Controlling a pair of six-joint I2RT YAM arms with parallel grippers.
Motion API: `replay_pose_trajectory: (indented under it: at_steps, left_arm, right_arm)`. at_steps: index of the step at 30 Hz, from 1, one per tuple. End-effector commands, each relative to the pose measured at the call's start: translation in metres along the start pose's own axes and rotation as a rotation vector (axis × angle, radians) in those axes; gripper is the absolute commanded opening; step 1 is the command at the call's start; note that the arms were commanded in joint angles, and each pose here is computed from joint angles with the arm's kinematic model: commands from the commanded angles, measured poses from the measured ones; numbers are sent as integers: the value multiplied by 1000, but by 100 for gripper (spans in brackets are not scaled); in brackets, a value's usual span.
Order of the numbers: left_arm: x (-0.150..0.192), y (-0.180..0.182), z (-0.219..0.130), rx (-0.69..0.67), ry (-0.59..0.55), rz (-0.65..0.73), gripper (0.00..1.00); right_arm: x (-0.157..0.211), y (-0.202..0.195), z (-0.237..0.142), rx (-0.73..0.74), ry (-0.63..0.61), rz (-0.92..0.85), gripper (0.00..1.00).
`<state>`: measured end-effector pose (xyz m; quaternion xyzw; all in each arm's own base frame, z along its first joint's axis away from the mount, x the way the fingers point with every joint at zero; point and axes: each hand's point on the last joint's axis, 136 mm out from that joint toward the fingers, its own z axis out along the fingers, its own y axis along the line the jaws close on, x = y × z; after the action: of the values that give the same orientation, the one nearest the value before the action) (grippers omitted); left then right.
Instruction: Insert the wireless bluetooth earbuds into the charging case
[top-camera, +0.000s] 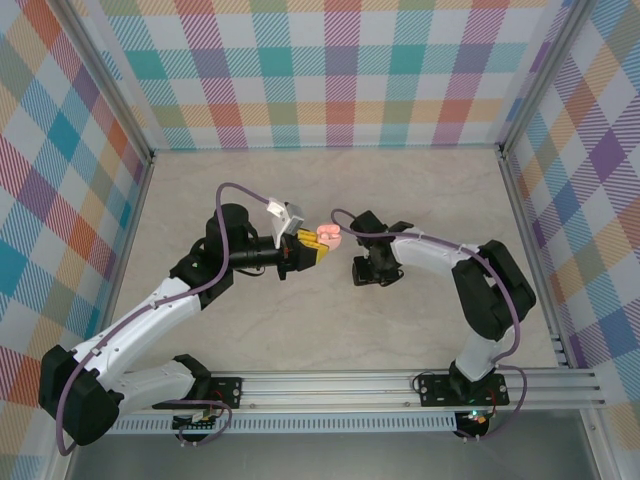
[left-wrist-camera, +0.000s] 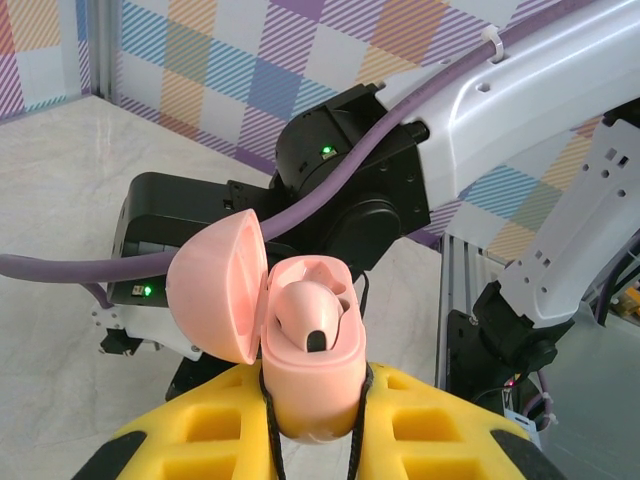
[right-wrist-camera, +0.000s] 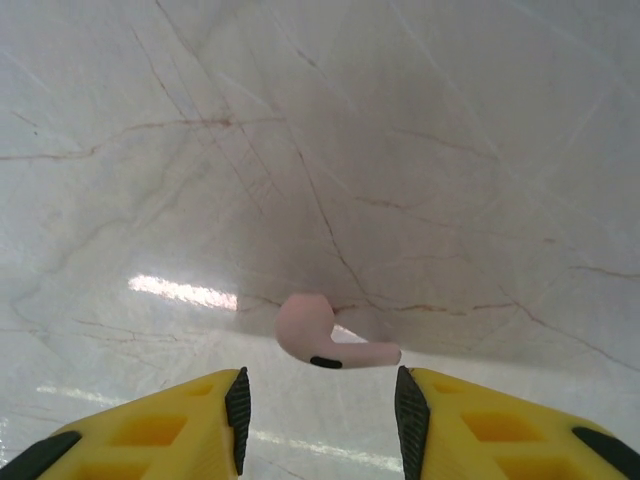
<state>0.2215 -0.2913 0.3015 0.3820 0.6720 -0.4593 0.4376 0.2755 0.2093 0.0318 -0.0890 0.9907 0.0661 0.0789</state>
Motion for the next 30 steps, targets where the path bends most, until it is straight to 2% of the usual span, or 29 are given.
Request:
replay_pose_trajectory:
  at_steps: [1, 4, 11, 22, 30]
  left_arm:
    - [-4, -13, -3, 34, -13, 44, 4]
    - [-3, -13, -3, 37, -11, 42, 4]
    - [-4, -13, -2, 37, -10, 44, 4]
    - [-4, -12, -2, 34, -6, 48, 4]
    - [-4, -12, -1, 40, -6, 47, 4]
  right_arm:
    - [-8, -3, -2, 28, -11, -15, 47]
    - [-10, -1, -3, 19, -6, -70, 50]
    - [-12, 7, 4, -9, 54, -215, 49]
    - [-12, -3, 10, 44, 110, -265, 48]
    - [-10, -19, 15, 113, 128, -211, 36]
